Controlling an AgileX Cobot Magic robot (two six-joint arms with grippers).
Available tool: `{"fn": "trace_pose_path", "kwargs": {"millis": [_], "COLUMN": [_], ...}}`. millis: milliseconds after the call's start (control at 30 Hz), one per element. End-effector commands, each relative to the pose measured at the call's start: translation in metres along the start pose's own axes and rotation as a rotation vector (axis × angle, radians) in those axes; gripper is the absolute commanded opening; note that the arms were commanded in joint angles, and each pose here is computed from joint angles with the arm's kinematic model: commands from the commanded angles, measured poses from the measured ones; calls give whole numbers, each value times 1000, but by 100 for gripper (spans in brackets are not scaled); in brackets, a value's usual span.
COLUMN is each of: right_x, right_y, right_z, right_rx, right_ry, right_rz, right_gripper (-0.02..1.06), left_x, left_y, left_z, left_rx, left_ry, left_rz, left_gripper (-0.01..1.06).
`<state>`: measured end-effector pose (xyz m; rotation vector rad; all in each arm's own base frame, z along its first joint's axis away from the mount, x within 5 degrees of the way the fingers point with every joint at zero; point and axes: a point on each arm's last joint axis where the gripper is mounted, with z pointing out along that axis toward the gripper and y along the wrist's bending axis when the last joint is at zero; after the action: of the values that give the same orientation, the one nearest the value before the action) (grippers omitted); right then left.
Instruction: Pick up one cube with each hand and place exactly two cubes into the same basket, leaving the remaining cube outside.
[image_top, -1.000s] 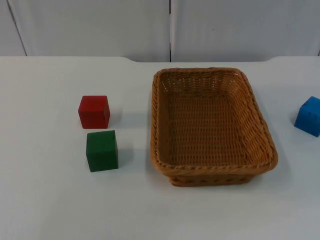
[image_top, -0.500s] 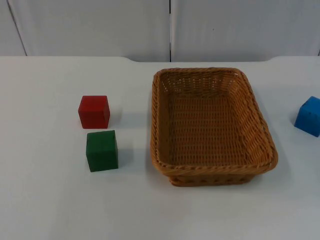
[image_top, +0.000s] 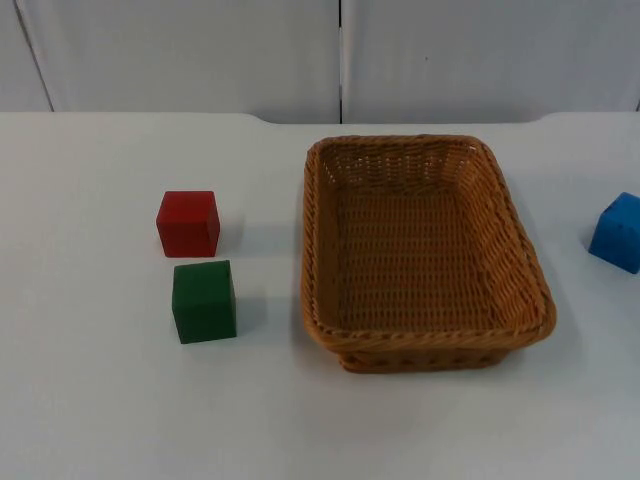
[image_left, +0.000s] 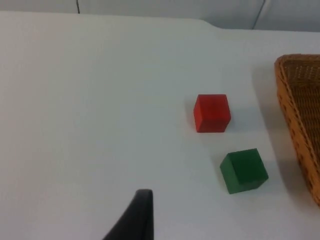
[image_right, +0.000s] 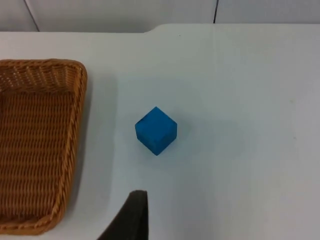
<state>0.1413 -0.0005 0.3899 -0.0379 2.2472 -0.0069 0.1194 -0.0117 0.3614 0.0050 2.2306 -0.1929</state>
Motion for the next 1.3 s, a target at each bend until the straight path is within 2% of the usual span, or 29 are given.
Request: {"fn": "trace_pose_path", "kwargs": {"millis": [0,133,233,300,400,533,967,1100,1233,1267], "right_x": [-16,-28,-35,-42,-48,-57,-74,-77,-81,-81], "right_y": [0,-1,-1,-2,-2,-3,-5,-2,5,5], "right_z": [8,24,31,37,44,66,135,158,189,189], "right_rx": [-4,-3,-2,-2,-3,-10,-35,-77,-178,-178], "right_ry": [3,8,-3,1,10,66,192,237,270,270], "right_rz": [-14,-24,-24,-54,-85,-135,-223,-252,-275,-275], "right_gripper": [98,98,98,98,98,98,98,96,96,96], "left_x": [-15,-29,-33,-39,-44,-53,-76,-78,-80,-80], "left_y": [0,2,3,4,5,9,18,17,17,17], "left_z": [11,33,43,64,78,106,171,188,212,212], "left_rx": [11,20,23,44,58,61,76,117,145,145], "left_ry": [24,86,113,161,180,220,324,342,365,365], "left_rz": [7,63,68,70,68,66,63,65,48,48], "left_gripper": [105,105,105,105,105,105,105,105,105,105]}}
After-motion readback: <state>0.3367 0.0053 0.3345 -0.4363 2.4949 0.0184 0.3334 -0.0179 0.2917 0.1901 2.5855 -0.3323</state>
